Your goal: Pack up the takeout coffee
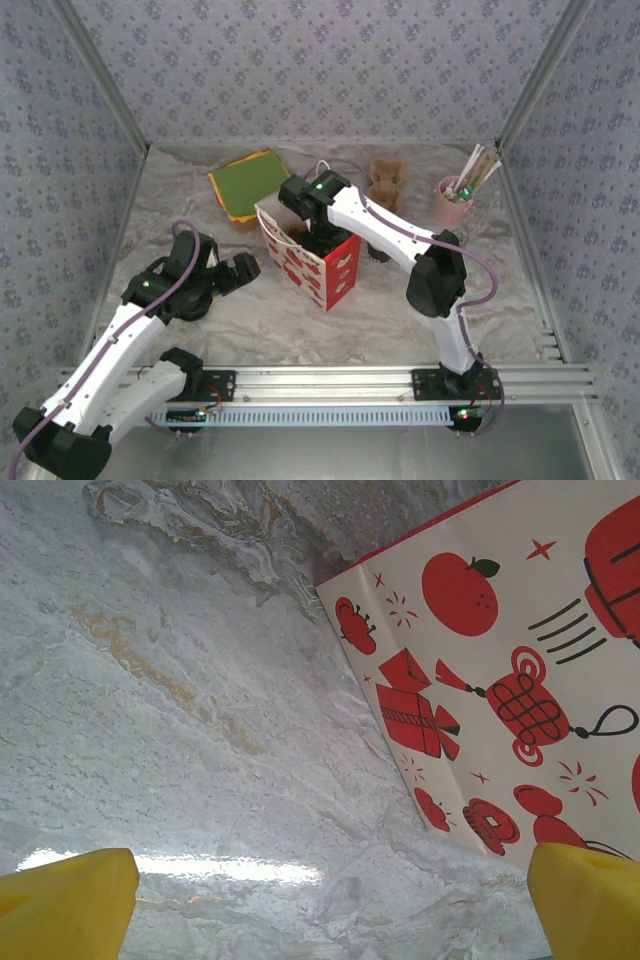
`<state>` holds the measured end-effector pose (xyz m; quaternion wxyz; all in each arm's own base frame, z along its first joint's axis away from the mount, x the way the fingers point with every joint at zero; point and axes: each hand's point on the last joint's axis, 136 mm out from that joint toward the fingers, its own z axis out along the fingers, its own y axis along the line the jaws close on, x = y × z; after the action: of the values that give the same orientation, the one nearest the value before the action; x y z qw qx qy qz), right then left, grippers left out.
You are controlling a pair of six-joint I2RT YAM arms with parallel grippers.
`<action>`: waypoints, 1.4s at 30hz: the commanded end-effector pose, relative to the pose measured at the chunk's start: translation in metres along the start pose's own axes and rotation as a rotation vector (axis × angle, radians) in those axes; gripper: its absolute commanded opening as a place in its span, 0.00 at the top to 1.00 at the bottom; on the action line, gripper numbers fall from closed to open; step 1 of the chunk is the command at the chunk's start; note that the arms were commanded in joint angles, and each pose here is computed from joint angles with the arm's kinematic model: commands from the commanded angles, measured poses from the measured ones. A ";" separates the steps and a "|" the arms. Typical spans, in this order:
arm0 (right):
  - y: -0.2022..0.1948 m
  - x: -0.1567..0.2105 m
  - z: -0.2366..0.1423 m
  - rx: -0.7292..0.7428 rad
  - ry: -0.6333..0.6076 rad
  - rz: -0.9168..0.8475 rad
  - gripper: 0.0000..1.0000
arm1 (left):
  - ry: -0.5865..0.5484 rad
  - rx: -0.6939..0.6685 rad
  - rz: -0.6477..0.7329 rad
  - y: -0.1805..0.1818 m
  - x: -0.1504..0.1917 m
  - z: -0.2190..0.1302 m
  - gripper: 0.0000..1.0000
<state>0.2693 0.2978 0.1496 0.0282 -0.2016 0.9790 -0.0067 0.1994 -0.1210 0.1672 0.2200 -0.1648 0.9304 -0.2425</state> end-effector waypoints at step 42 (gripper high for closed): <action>-0.010 0.009 0.002 0.022 0.032 0.011 0.36 | 0.009 0.003 0.005 -0.001 0.001 -0.001 0.00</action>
<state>0.2706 0.2971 0.1481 0.0293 -0.1997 0.9794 -0.0054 0.1995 -0.1211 0.1669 0.2194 -0.1649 0.9306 -0.2420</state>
